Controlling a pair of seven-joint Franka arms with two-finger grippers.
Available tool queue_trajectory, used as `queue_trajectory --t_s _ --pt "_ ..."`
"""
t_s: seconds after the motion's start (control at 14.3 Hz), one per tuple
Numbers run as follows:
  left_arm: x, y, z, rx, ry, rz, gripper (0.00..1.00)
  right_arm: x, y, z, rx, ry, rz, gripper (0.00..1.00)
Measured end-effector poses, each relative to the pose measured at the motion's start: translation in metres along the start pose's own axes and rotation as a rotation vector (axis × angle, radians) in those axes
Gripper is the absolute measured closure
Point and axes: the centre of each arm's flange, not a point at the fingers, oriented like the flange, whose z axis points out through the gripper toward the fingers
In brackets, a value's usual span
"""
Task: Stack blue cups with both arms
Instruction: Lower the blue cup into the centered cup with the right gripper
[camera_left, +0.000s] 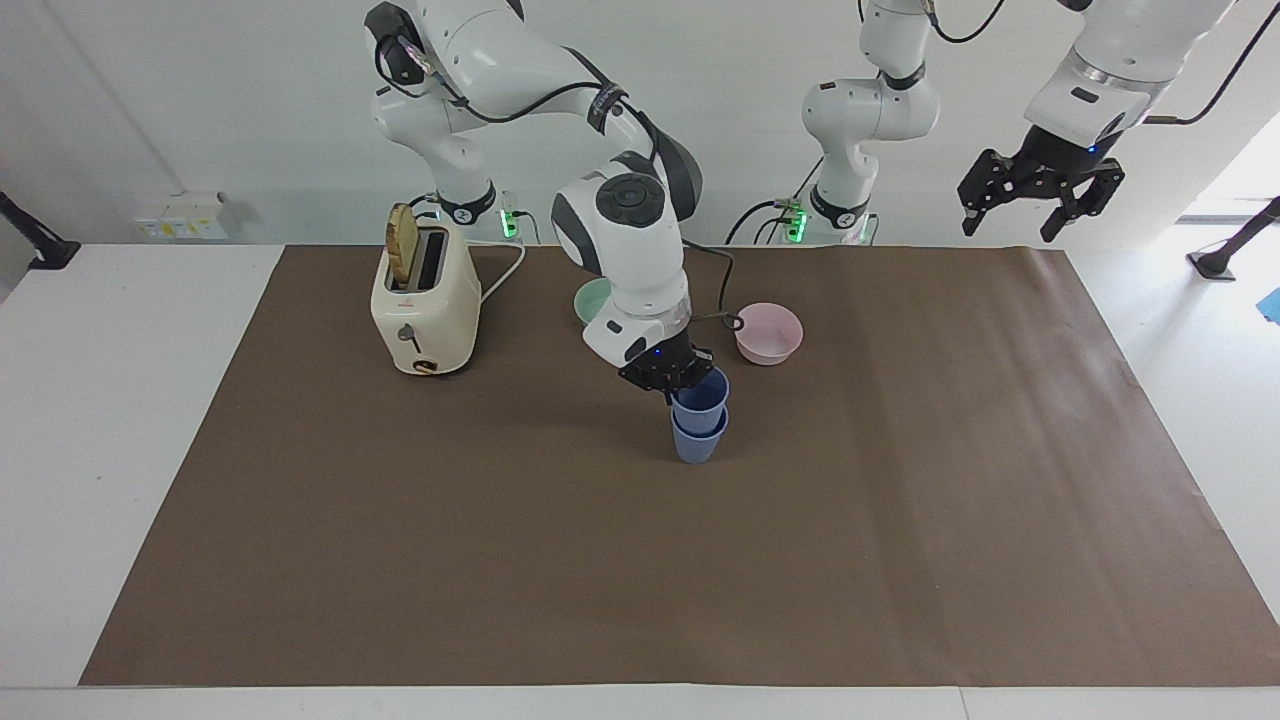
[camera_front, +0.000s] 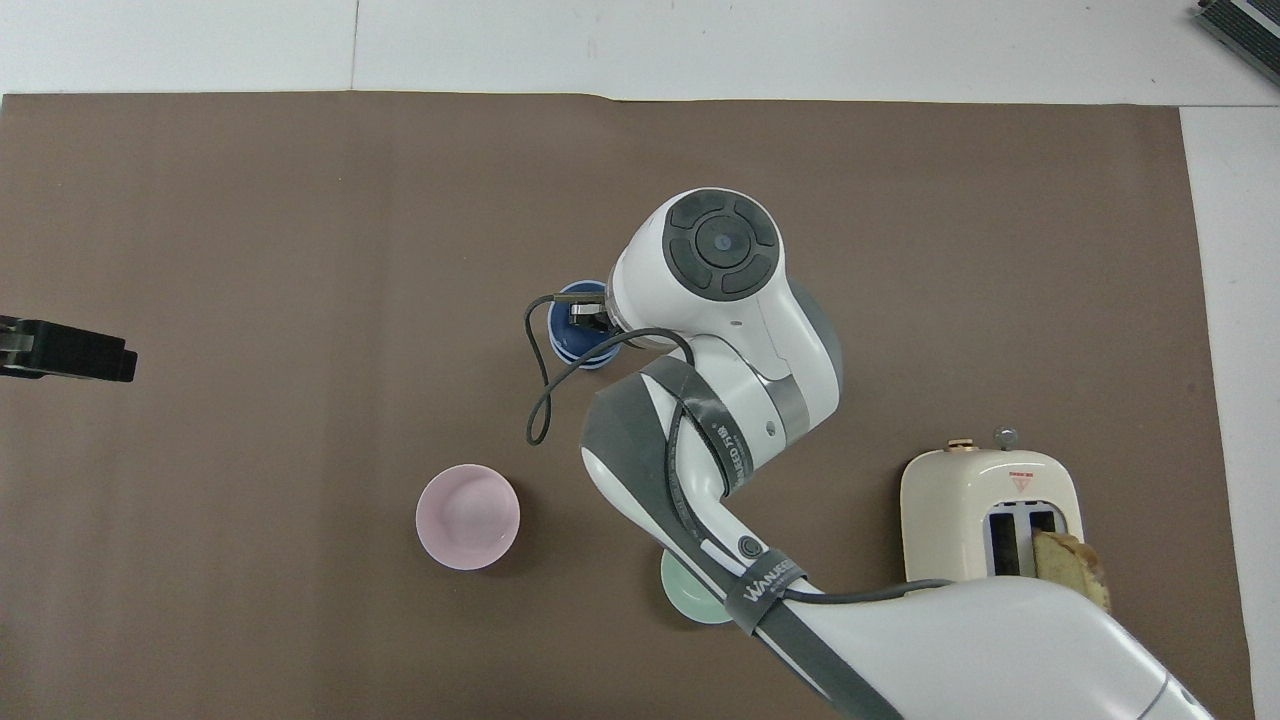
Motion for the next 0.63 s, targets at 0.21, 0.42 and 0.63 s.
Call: queue_trajectory --t_s 0.21,0.42,0.63 --pt "0.0000 0.0000 0.0000 0.000 0.000 0.000 0.00 0.0012 0.0010 0.0060 -0.001 -0.003 0.002 0.96" --pt "0.0000 0.0000 0.0000 0.000 0.000 0.000 0.00 0.0017 0.0016 0.0060 -0.001 -0.003 0.003 0.79" --pt "0.0000 0.0000 0.0000 0.000 0.000 0.000 0.00 0.0019 0.0018 0.0059 -0.001 -0.002 0.004 0.63"
